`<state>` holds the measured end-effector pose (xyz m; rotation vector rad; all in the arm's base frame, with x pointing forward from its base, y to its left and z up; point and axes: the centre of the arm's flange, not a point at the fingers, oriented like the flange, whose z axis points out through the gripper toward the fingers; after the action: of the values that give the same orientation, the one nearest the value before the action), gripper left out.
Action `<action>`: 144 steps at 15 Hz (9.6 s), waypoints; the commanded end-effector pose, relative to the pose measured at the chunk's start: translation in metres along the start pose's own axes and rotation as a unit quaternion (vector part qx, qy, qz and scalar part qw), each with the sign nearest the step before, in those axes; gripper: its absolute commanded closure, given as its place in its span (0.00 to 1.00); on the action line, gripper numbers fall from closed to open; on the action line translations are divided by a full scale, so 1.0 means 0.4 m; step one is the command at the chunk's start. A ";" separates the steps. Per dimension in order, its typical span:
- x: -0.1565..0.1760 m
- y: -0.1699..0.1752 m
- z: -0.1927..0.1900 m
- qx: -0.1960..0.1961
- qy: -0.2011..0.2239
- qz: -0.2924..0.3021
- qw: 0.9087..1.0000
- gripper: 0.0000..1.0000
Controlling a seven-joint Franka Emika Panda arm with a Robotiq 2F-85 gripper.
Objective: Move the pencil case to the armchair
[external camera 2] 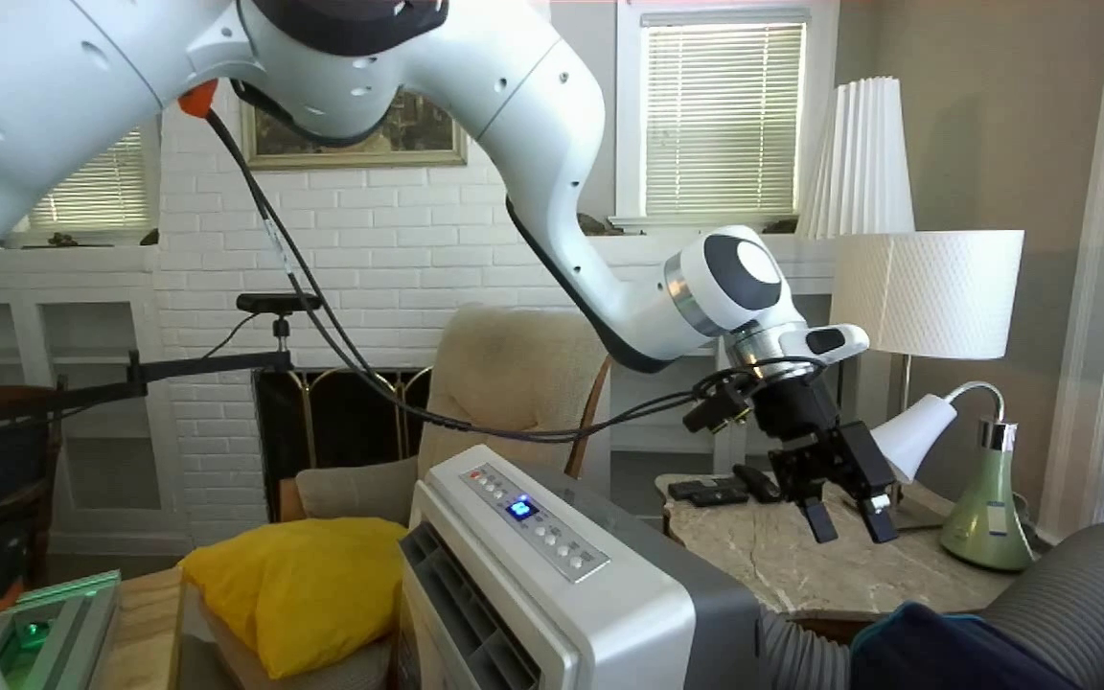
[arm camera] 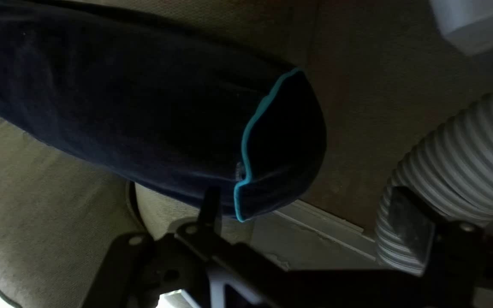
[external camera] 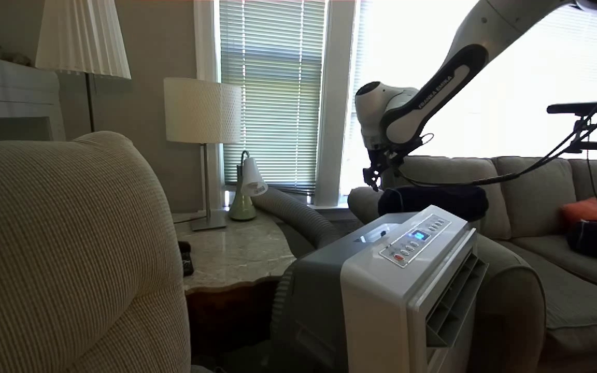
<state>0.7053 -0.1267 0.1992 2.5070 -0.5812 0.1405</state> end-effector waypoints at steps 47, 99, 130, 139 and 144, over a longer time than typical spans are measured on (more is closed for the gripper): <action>0.172 0.092 0.152 -0.142 -0.104 -0.033 0.984 0.99; -0.634 0.486 -1.170 0.107 0.124 -0.213 0.963 0.99; -0.986 0.205 -1.567 0.154 0.238 -0.296 0.912 0.99; -1.007 0.029 -1.667 0.229 0.262 -0.310 0.885 0.99; -1.047 -0.072 -1.685 0.262 0.259 -0.342 0.865 0.99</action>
<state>0.3531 0.3898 0.6530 2.7704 0.6150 0.7333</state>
